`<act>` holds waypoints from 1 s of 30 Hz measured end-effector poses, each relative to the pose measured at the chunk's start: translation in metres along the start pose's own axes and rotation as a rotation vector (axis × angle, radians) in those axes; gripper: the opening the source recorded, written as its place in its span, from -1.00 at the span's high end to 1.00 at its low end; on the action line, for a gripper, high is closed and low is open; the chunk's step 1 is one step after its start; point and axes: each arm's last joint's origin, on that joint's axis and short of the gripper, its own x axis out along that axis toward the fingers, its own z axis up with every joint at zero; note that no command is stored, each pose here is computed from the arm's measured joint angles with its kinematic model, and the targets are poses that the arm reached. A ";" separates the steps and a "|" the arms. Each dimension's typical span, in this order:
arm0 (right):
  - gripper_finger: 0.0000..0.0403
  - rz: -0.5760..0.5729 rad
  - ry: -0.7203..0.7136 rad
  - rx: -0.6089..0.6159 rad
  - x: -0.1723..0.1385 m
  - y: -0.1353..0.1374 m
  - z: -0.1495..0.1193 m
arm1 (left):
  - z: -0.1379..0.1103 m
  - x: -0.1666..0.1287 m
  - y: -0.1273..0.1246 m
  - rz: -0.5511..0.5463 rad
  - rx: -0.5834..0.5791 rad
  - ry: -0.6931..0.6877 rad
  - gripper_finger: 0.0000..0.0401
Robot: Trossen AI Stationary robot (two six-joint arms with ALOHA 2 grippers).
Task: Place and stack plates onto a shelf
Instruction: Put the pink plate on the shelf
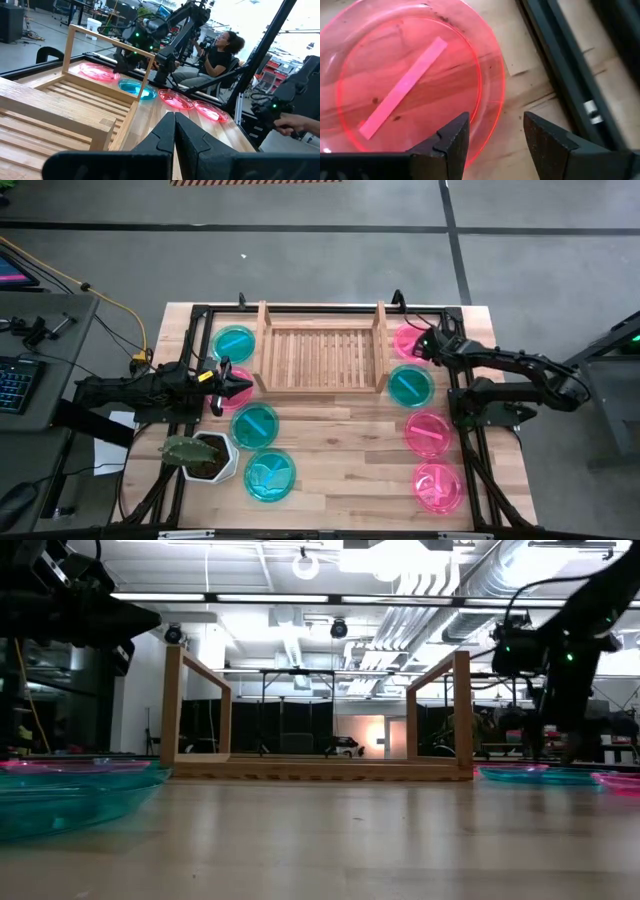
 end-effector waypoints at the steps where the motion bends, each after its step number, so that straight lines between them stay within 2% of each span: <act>1: 0.12 0.016 -0.008 0.023 0.003 -0.002 -0.003 | 0.000 0.000 0.000 0.000 0.000 0.000 1.00; 7: 0.12 0.085 -0.070 0.110 0.012 -0.005 -0.008 | 0.000 0.000 0.000 0.000 0.000 0.000 1.00; 13: 0.16 0.095 -0.084 0.146 0.012 -0.004 -0.007 | 0.000 0.000 0.000 0.000 0.000 0.000 1.00; 16: 0.29 0.087 -0.088 0.154 0.012 -0.005 -0.007 | 0.000 0.000 0.000 0.000 0.000 0.000 1.00; 26: 0.91 0.064 -0.130 0.170 0.012 -0.006 -0.006 | 0.000 0.000 0.000 0.000 0.000 0.000 1.00; 30: 0.97 0.044 -0.167 0.168 0.012 -0.006 -0.005 | 0.000 0.000 0.000 0.000 0.000 0.000 1.00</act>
